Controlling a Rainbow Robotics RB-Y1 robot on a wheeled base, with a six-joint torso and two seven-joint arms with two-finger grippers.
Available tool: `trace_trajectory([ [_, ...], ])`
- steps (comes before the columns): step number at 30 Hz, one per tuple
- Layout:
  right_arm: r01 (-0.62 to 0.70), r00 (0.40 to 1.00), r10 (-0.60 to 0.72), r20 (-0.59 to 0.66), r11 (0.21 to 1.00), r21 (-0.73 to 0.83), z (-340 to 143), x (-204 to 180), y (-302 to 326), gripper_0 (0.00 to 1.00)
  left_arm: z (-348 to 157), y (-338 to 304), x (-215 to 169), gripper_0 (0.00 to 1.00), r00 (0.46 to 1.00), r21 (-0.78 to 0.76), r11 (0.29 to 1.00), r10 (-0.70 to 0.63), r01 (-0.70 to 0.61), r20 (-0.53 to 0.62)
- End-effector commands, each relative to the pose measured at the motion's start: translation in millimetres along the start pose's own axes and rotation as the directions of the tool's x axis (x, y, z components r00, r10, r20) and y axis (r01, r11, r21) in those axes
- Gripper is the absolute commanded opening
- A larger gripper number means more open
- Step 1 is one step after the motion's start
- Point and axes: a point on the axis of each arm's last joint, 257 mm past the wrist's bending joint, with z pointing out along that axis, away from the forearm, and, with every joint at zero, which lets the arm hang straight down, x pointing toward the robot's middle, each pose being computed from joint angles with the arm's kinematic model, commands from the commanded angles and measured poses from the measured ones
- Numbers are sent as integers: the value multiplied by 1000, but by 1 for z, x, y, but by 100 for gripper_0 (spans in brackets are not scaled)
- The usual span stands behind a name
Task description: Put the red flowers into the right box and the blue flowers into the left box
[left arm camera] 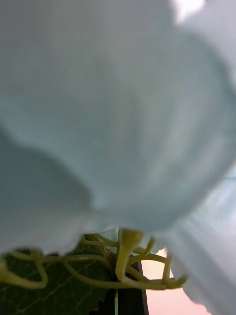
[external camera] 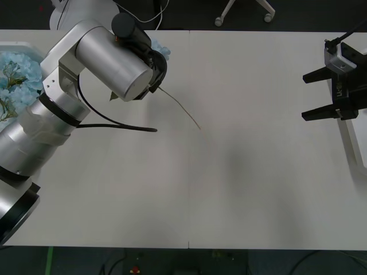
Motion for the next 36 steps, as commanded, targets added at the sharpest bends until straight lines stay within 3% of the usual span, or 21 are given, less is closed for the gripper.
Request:
trace_trajectory([
  [1, 25, 999, -25, 21, 1000, 9, -2, -19, -4, 92, -37, 3, -77, 0, 986, 80, 983, 160, -163, 42],
  [7, 25, 999, -25, 21, 1000, 9, -2, -19, -4, 92, -72, 35, -152, 0, 923, 125, 916, 374, -383, 84],
  [15, 25, 999, -25, 21, 1000, 9, -2, -19, -4, 92, -124, 127, -240, 0, 787, -15, 795, 602, -606, 136],
  [25, 25, 999, -25, 21, 1000, 9, -2, -19, -4, 92, -176, 261, -323, 0, 657, -308, 673, 734, -672, 172],
  [34, 25, 999, -25, 21, 1000, 9, -2, -19, -4, 93, -184, 350, -359, 0, 638, -519, 597, 760, -611, 122],
  [36, 25, 999, -25, 21, 1000, 9, -2, -19, -4, 100, -177, 366, -370, 0, 613, -553, 564, 781, -613, 116],
])
